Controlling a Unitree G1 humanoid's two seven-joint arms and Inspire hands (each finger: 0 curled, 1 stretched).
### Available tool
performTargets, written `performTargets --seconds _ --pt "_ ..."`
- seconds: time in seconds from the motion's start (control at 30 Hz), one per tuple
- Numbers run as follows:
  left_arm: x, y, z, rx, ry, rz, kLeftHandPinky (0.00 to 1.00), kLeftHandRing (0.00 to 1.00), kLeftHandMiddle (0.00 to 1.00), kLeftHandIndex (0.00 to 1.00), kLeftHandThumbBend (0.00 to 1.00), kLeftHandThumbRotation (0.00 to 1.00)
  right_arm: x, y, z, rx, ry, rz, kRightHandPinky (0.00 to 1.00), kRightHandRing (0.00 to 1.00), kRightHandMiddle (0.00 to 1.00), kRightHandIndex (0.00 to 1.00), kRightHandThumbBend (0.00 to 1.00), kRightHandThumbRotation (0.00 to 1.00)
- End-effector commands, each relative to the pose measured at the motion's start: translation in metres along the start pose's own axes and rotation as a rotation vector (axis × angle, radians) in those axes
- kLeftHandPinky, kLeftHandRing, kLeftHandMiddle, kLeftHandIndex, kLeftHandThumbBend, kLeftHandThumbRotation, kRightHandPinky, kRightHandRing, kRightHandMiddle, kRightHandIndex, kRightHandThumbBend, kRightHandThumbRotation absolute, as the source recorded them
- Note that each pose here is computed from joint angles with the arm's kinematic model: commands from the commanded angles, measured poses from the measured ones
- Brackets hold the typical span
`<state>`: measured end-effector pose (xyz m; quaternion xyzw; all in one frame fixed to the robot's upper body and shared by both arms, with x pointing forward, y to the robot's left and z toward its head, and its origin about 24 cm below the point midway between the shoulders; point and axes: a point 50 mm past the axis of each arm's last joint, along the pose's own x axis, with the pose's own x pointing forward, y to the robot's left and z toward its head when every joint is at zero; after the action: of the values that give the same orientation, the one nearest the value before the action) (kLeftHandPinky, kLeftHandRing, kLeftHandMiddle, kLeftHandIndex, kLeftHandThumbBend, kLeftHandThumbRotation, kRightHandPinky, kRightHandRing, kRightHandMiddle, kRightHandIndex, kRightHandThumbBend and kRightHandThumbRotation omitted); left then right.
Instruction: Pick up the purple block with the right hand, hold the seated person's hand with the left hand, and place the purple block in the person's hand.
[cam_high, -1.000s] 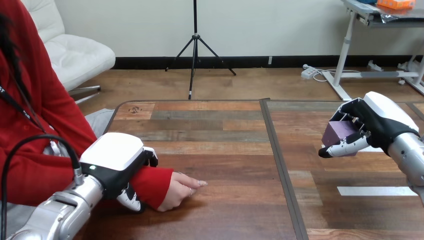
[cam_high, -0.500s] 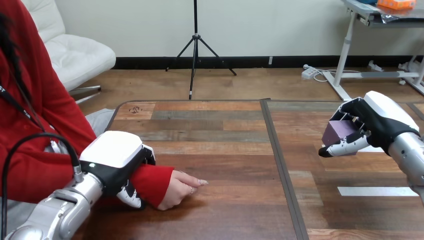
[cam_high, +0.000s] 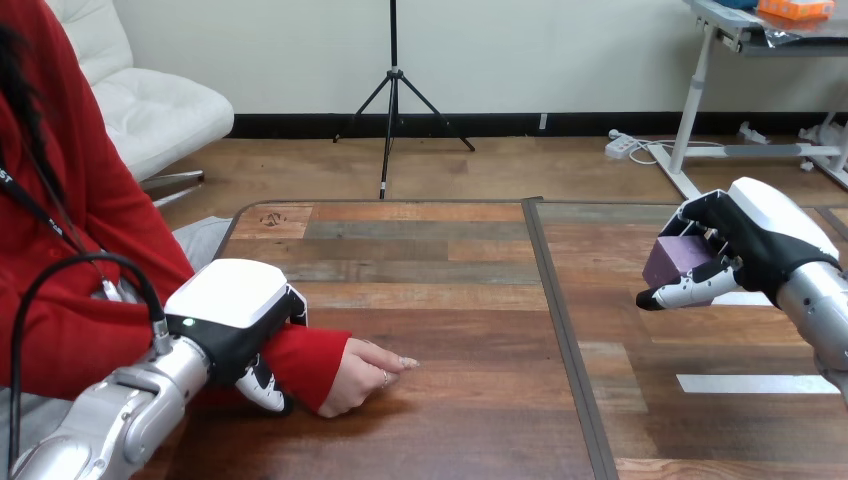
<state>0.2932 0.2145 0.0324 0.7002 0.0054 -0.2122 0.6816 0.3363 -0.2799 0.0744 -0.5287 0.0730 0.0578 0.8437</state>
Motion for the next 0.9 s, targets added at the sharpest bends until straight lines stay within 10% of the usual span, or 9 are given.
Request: performTargets --seconds 0.0,0.87 --pt "0.0057 -0.0011 -0.0040 0.003 0.035 -0.046 0.33 0.37 0.41 0.43 0.85 0.00 0.0002 -0.0308 0.0097 -0.012 -0.057 -0.109 0.45 0.47 0.50 0.49 0.75 0.00" --pt "0.0076 0.0000 -0.0084 -0.136 0.080 -0.050 0.21 0.28 0.33 0.31 0.77 0.00 0.0008 -0.0314 0.0116 -0.004 -0.060 -0.116 0.45 0.47 0.50 0.49 0.76 0.00"
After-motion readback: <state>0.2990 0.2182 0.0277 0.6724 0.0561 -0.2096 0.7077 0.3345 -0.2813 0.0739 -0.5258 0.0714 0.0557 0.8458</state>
